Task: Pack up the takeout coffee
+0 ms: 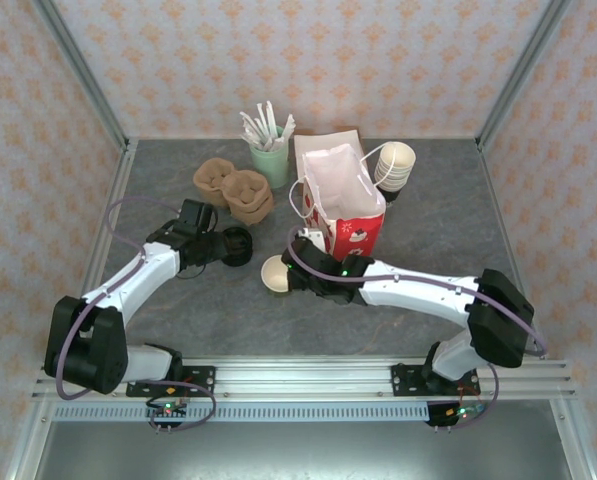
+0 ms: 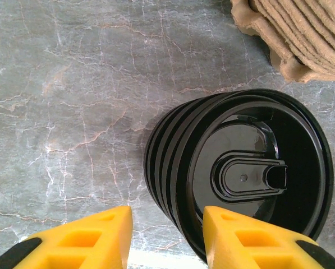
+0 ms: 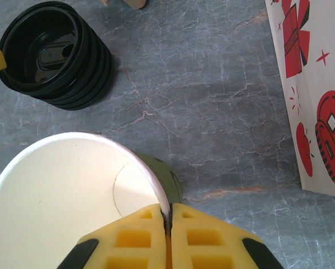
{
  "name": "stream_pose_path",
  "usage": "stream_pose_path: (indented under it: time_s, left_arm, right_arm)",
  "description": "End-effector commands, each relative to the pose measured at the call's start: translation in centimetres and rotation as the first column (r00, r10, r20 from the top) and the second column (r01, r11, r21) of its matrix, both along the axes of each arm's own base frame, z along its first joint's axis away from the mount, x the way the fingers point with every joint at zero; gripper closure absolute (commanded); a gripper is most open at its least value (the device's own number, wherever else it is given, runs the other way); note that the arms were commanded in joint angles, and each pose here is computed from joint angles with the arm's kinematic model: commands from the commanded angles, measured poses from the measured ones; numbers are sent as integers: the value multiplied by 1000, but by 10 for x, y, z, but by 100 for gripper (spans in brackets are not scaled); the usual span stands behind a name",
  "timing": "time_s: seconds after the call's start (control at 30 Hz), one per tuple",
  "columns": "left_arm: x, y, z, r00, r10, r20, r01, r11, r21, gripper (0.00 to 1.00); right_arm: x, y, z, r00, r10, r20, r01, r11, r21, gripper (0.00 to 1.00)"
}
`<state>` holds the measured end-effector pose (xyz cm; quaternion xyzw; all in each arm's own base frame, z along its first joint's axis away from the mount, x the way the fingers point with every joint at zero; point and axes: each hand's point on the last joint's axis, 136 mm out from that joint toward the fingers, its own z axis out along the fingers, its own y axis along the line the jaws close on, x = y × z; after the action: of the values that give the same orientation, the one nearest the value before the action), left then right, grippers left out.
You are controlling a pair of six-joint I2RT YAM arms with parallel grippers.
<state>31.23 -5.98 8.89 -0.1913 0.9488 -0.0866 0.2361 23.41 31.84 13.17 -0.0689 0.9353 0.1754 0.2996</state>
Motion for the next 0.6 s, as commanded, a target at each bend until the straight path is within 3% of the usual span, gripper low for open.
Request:
stream_pose_path:
  time_s: [0.0, 0.27, 0.57]
  left_arm:
    - [10, 0, 10, 1000, -1, 25, 1, 1000, -4, 61]
    - [14, -2, 6, 1000, -4, 9, 4, 1000, -4, 63]
    - [16, -2, 5, 1000, -7, 1, 7, 1000, 1, 72]
  right_arm:
    - [2, -4, 0, 1000, -31, 2, 31, 999, -33, 87]
    - [4, -2, -3, 999, -35, -9, 34, 997, -66, 84]
    - [8, -2, 6, 999, -45, 2, 45, 997, -64, 67]
